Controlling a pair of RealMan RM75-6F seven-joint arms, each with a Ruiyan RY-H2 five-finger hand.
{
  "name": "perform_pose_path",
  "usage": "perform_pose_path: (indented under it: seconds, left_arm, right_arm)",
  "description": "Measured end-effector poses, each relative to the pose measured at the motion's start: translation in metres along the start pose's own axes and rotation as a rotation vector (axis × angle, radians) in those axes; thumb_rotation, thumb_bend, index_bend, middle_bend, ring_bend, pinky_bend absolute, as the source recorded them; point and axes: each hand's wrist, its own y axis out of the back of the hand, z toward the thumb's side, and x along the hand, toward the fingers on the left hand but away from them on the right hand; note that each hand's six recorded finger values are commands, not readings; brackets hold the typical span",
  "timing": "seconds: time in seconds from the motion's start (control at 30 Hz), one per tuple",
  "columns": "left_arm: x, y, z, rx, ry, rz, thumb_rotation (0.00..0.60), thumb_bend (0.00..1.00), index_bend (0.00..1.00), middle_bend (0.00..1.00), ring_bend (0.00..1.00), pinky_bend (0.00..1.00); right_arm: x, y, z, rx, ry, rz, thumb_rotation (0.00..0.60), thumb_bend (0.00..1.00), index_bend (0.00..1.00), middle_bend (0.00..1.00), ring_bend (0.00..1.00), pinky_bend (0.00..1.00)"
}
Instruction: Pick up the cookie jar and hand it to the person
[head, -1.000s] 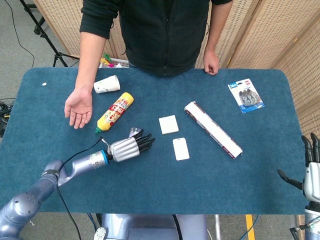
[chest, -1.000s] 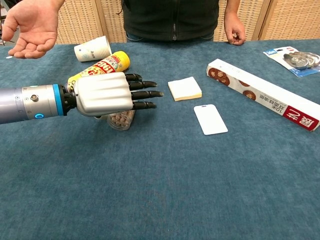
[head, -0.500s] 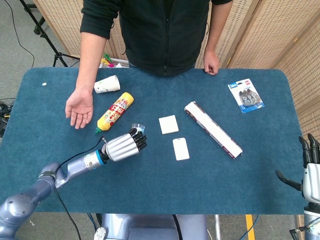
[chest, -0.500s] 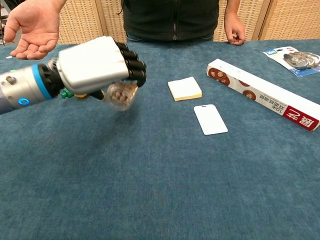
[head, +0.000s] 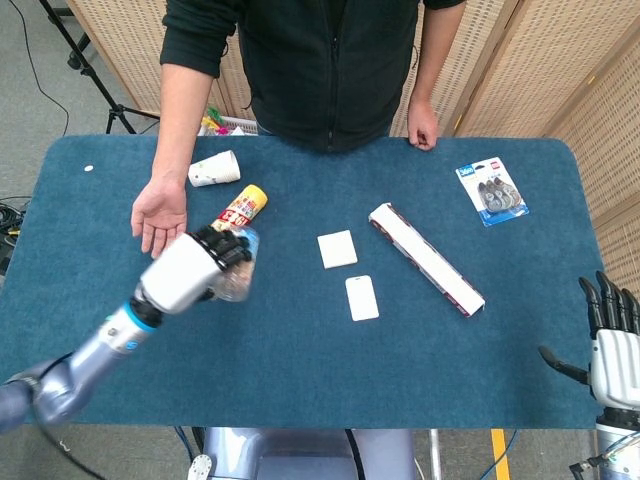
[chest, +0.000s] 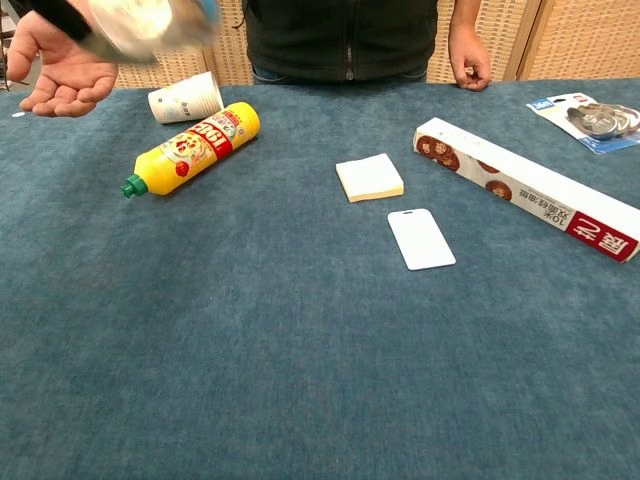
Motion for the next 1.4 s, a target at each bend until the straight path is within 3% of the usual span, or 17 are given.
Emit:
perform_pose_path:
  seconds: [0.13, 0.23, 0.33, 0.6, 0.9, 1.13, 1.23, 1.3, 1.33, 1.37, 1.4]
  left_arm:
    - [-0.011, 0.045, -0.049, -0.093, 0.244, -0.045, 0.600, 0.40, 0.77, 0.64, 0.43, 0.56]
    - [-0.021, 0.051, -0.079, -0.189, 0.400, -0.086, 0.600, 0.41, 0.77, 0.64, 0.43, 0.56]
    - [-0.027, 0.047, -0.096, -0.296, 0.488, -0.118, 0.600, 0.42, 0.77, 0.64, 0.43, 0.56]
    - [-0.035, 0.031, -0.124, -0.517, 0.600, -0.143, 0.600, 0.49, 0.78, 0.64, 0.43, 0.57]
    - [-0.049, 0.014, -0.149, -0.596, 0.770, -0.164, 0.600, 0.49, 0.78, 0.64, 0.43, 0.57]
    - [-0.044, -0.001, -0.144, -0.704, 0.744, -0.151, 0.600, 0.49, 0.78, 0.64, 0.43, 0.57]
    - [-0.045, -0.005, -0.145, -0.698, 0.737, -0.164, 0.600, 0.46, 0.78, 0.64, 0.43, 0.57]
    - [-0.047, -0.008, -0.146, -0.686, 0.749, -0.178, 0.600, 0.38, 0.72, 0.53, 0.38, 0.52]
    - [-0.049, -0.010, -0.148, -0.676, 0.761, -0.188, 0.600, 0.29, 0.58, 0.34, 0.26, 0.40]
    - [-0.050, -0.012, -0.149, -0.668, 0.770, -0.198, 0.600, 0.16, 0.38, 0.16, 0.13, 0.23]
    - [-0.051, -0.014, -0.149, -0.659, 0.777, -0.212, 0.600, 0.09, 0.23, 0.06, 0.05, 0.13]
  right_arm:
    - [0.000, -0.001, 0.001, 0.001, 0.004, 0.006, 0.600, 0.00, 0.00, 0.00, 0.00, 0.00]
    - [0.001, -0.002, 0.002, 0.003, 0.007, 0.008, 0.600, 0.00, 0.00, 0.00, 0.00, 0.00]
    - [0.001, -0.003, 0.002, 0.006, 0.008, 0.010, 0.600, 0.00, 0.00, 0.00, 0.00, 0.00]
    - [0.000, -0.005, 0.001, 0.013, 0.000, 0.017, 0.600, 0.00, 0.00, 0.00, 0.00, 0.00]
    - [-0.001, -0.005, 0.001, 0.017, 0.000, 0.018, 0.600, 0.00, 0.00, 0.00, 0.00, 0.00]
    - [-0.001, -0.005, 0.000, 0.015, -0.002, 0.017, 0.600, 0.00, 0.00, 0.00, 0.00, 0.00]
    - [-0.001, -0.004, 0.000, 0.013, -0.004, 0.017, 0.600, 0.00, 0.00, 0.00, 0.00, 0.00]
    - [-0.001, -0.004, 0.000, 0.012, -0.004, 0.016, 0.600, 0.00, 0.00, 0.00, 0.00, 0.00]
    - [-0.001, -0.004, 0.000, 0.011, -0.004, 0.016, 0.600, 0.00, 0.00, 0.00, 0.00, 0.00]
    - [-0.001, -0.004, 0.000, 0.011, -0.004, 0.017, 0.600, 0.00, 0.00, 0.00, 0.00, 0.00]
    - [-0.001, -0.004, -0.001, 0.010, -0.004, 0.017, 0.600, 0.00, 0.00, 0.00, 0.00, 0.00]
